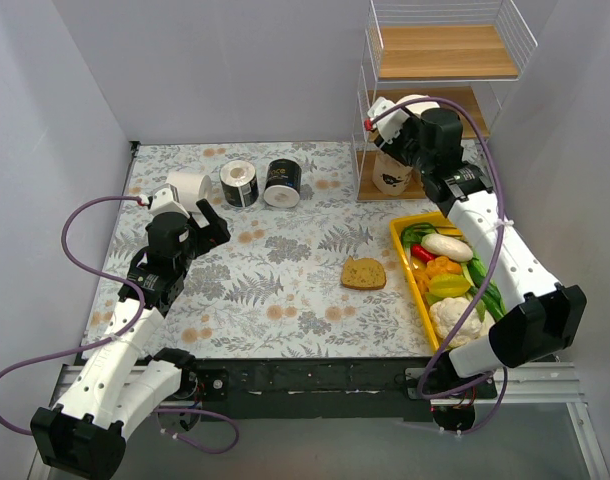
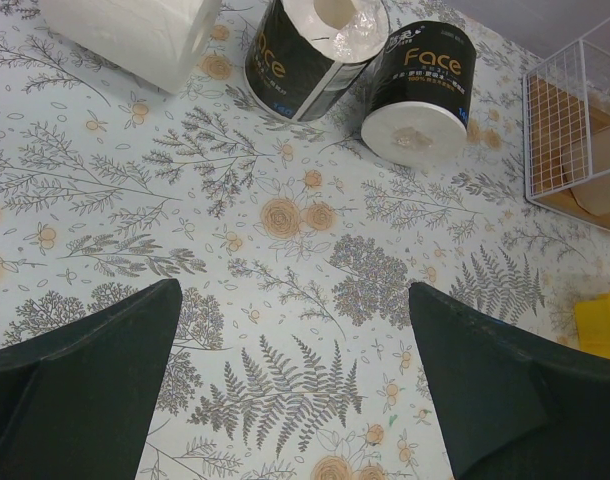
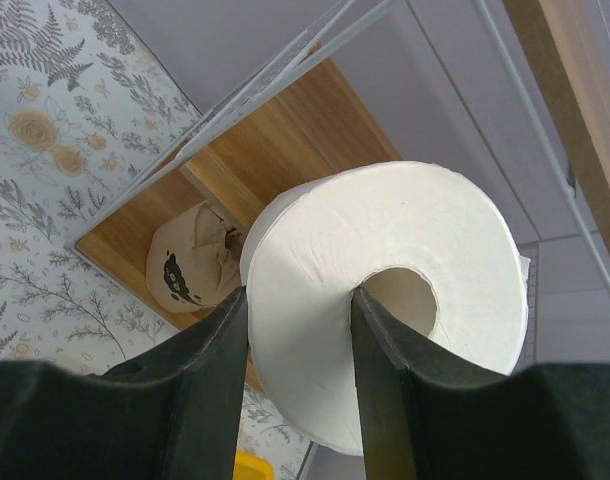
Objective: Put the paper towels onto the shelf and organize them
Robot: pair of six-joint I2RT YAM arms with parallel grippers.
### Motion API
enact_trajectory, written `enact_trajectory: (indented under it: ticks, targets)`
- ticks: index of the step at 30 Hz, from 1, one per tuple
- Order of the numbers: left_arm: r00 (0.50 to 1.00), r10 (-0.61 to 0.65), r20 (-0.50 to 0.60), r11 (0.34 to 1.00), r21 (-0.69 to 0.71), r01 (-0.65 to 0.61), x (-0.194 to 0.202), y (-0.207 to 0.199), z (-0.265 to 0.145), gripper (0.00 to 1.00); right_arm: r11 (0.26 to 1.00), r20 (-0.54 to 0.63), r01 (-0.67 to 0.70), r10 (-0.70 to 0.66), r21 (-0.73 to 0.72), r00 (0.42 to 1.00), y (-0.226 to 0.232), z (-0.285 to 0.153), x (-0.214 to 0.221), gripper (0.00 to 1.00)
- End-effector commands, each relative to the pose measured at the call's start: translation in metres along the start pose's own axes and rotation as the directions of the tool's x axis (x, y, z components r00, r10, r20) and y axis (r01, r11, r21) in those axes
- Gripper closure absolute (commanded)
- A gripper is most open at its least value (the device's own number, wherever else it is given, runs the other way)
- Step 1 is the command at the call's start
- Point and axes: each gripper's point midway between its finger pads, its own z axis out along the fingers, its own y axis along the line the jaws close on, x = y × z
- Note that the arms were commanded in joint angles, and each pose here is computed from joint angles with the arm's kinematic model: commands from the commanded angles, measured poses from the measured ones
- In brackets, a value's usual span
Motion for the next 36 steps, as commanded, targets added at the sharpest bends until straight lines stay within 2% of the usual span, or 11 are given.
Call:
enact_trajectory:
  ticks: [1,22,33,36]
  targets:
    - [1.0,0.003,0.017,1.0,0.006,-0.003,-0.003,-0.001,-0.003,0.02,0.988,0.147,0.015,-0.038,0.154,0.988,-0.057,-0.009,-0.042,0.64]
    - [1.0,0.007,0.023,1.0,-0.002,-0.007,-0.004,0.001,-0.003,0.02,0.99,0.194,0.072,-0.095,0.121,0.976,-0.064,0.02,-0.048,0.66]
    - [1.0,0.007,0.02,1.0,-0.003,-0.007,-0.003,0.001,-0.003,0.02,0.985,0.243,0.115,-0.144,0.13,0.959,-0.067,0.026,-0.042,0.63]
    - [1.0,0.01,0.02,1.0,-0.003,-0.01,-0.003,0.001,-0.003,0.02,0.984,0.251,0.124,-0.152,0.124,0.956,-0.065,0.029,-0.041,0.58]
